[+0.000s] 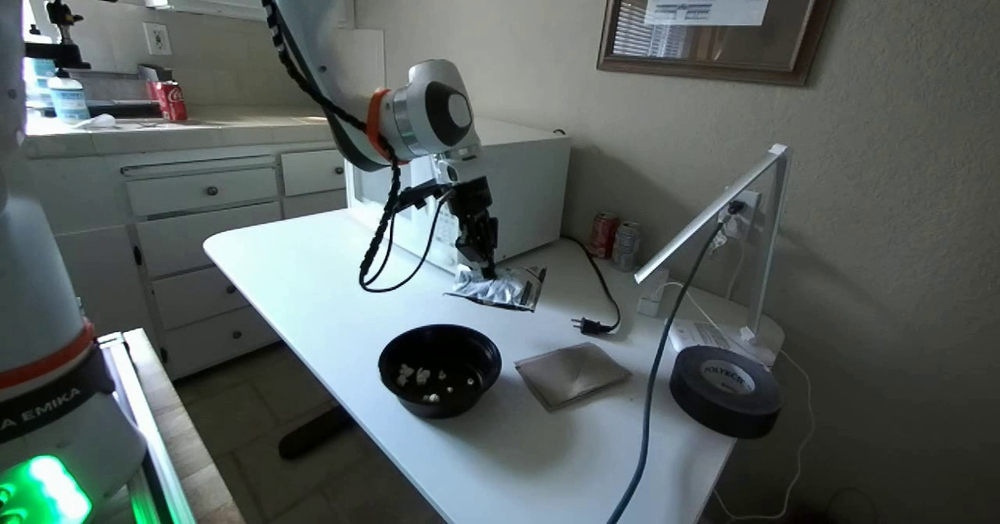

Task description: Pour out the contents of the packet into the bowl

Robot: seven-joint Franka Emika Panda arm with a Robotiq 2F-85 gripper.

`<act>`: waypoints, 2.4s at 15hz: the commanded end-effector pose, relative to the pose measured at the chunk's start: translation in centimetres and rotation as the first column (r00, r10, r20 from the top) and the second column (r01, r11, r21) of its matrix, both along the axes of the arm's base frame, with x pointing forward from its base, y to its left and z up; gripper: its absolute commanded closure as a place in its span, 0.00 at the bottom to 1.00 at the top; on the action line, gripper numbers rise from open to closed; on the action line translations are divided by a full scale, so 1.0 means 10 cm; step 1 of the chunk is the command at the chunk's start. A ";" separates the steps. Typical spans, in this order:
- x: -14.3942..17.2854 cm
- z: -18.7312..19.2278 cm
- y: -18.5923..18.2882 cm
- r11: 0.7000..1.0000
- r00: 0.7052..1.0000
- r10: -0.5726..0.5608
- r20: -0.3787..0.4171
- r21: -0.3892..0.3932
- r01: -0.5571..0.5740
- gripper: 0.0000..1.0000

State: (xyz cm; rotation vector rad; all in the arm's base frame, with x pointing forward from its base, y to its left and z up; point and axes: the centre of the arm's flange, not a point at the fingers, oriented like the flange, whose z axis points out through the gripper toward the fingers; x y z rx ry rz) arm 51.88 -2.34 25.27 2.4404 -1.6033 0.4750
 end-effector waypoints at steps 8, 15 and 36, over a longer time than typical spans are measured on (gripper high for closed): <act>0.58 -0.42 0.01 0.995 0.999 0.004 -0.036 0.097 -0.001 1.00; 0.75 -0.52 0.05 0.994 0.999 0.015 -0.035 0.111 -0.011 0.75; -0.04 0.78 -0.42 0.983 0.973 0.153 -0.175 0.128 -0.131 0.00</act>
